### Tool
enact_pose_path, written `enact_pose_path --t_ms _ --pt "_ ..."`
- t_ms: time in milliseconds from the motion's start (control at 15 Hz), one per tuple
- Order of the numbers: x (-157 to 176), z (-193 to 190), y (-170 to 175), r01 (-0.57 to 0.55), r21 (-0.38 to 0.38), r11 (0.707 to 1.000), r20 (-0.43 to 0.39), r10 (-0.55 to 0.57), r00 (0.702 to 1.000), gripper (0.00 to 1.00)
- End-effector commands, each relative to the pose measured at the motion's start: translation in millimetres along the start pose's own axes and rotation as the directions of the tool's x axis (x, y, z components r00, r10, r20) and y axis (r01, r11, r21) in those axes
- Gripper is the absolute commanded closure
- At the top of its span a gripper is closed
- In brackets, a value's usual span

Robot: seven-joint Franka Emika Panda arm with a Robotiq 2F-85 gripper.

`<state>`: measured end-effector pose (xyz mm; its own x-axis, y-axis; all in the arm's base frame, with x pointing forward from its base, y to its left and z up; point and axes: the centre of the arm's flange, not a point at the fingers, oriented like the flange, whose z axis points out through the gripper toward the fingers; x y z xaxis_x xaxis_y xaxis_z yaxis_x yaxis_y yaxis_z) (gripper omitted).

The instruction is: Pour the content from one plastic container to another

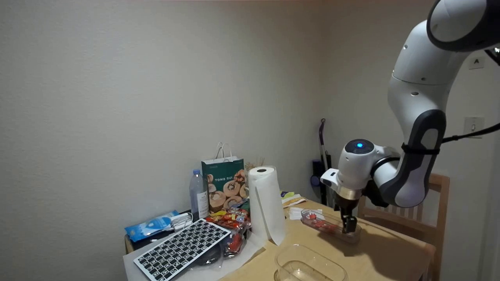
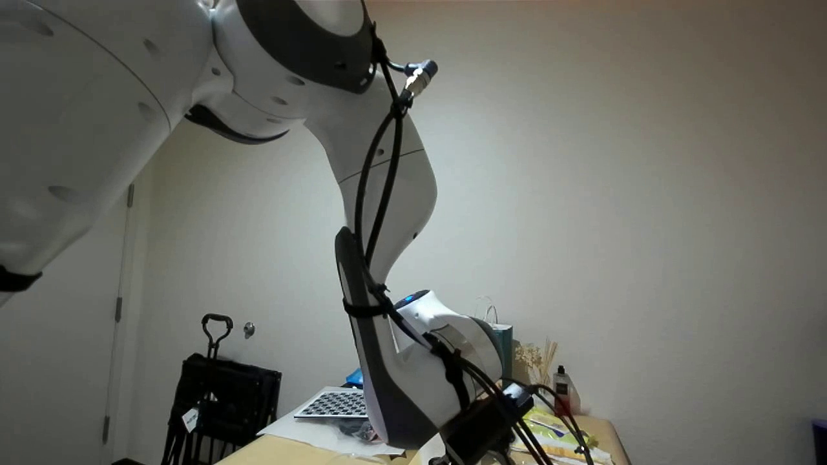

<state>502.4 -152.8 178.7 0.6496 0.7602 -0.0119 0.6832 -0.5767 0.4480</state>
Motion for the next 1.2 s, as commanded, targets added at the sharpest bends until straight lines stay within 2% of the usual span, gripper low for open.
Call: enact_pose_path --t_ms 0,267,333,467,533,667,867,1133 --pt "2 24 -2 0.044 0.096 0.994 0.047 -0.049 0.998 0.00" --pt "0 39 -14 0.020 0.157 0.987 0.104 -0.037 0.994 0.00" --pt "0 38 -12 0.011 0.143 0.990 0.112 -0.027 0.993 0.00" --pt "3 22 0 0.018 0.041 0.999 0.144 -0.024 0.989 0.00" --pt "2 40 -15 0.008 0.106 0.994 0.111 -0.019 0.994 0.00" --pt "3 34 1 0.017 0.063 0.998 0.111 -0.024 0.994 0.00" --pt "-1 72 5 0.001 0.155 0.988 0.113 -0.019 0.993 0.00" --pt "-7 115 3 -0.008 0.221 0.975 0.118 -0.019 0.993 0.00"
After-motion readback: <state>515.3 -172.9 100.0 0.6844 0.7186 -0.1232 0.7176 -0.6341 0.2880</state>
